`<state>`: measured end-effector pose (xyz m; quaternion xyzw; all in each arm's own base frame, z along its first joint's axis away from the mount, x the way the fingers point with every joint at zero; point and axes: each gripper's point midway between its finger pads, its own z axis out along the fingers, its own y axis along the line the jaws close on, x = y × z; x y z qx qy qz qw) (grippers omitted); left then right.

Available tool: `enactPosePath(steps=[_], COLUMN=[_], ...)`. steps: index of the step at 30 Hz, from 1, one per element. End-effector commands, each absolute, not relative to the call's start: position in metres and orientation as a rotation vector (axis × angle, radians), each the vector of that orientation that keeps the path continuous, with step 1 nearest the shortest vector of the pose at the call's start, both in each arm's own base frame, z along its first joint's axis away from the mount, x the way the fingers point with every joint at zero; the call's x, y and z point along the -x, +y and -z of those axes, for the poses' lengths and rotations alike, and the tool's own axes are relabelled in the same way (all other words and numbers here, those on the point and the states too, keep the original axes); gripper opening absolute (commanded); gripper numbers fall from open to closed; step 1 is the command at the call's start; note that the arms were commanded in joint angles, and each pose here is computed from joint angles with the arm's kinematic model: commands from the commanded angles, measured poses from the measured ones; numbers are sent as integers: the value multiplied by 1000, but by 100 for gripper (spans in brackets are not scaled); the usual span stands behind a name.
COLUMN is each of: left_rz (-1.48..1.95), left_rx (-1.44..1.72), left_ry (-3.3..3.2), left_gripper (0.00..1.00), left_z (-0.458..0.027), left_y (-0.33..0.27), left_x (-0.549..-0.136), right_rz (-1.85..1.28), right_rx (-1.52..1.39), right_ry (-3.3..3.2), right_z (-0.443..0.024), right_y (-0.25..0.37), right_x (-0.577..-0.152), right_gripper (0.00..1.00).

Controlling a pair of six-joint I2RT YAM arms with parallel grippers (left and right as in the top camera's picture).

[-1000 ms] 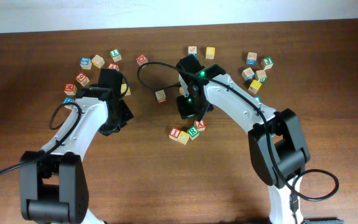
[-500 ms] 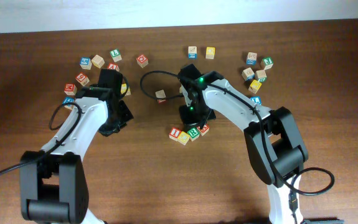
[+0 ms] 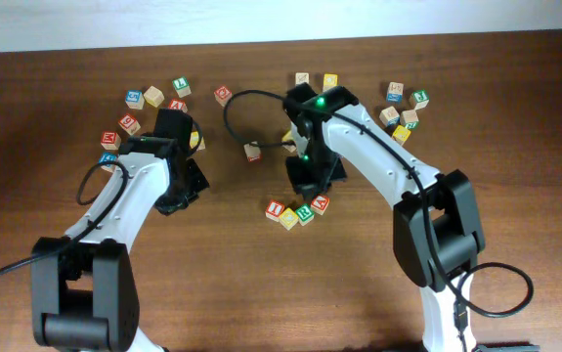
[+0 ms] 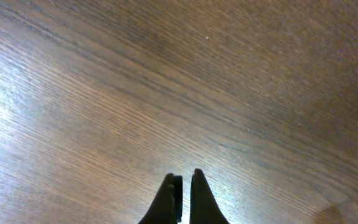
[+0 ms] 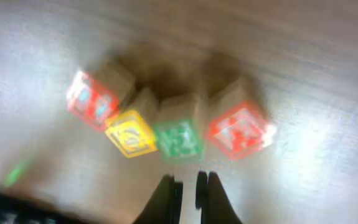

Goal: Spell out ICRA

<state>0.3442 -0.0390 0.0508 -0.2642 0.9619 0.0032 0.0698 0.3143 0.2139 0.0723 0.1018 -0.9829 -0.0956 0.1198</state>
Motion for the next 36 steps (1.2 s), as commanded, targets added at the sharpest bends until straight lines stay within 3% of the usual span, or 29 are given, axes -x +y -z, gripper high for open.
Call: enactPosePath(steps=[1,5,13,17,30,36], left_rz=[-17,-35,-113,-119,-120,-120], left_rx=[811,835,1315,1472,1482,1482], left_ry=[2856,2844,2747,2686,2681,2681], left_gripper=[0,0,0,0,0,0], left_z=[-59,-59,-57,-57,-57,-57], left_y=[-36,-28,82,115,118,118], left_x=[-350,-350,-322,-308,-307,-307], right_rz=[337,288,81,79,51,33], right_rx=[-338,-444,-27,-12,38,-83], right_ry=[-2728,-2690,-2833,-2861,-2957,-3018], right_z=[-85,-79,-42,-28,-5,-3], right_y=[224,252,264,263,253,251], right_x=[-280,-250,-250,-253,-274,-286], right_gripper=[4,4,4,4,4,4])
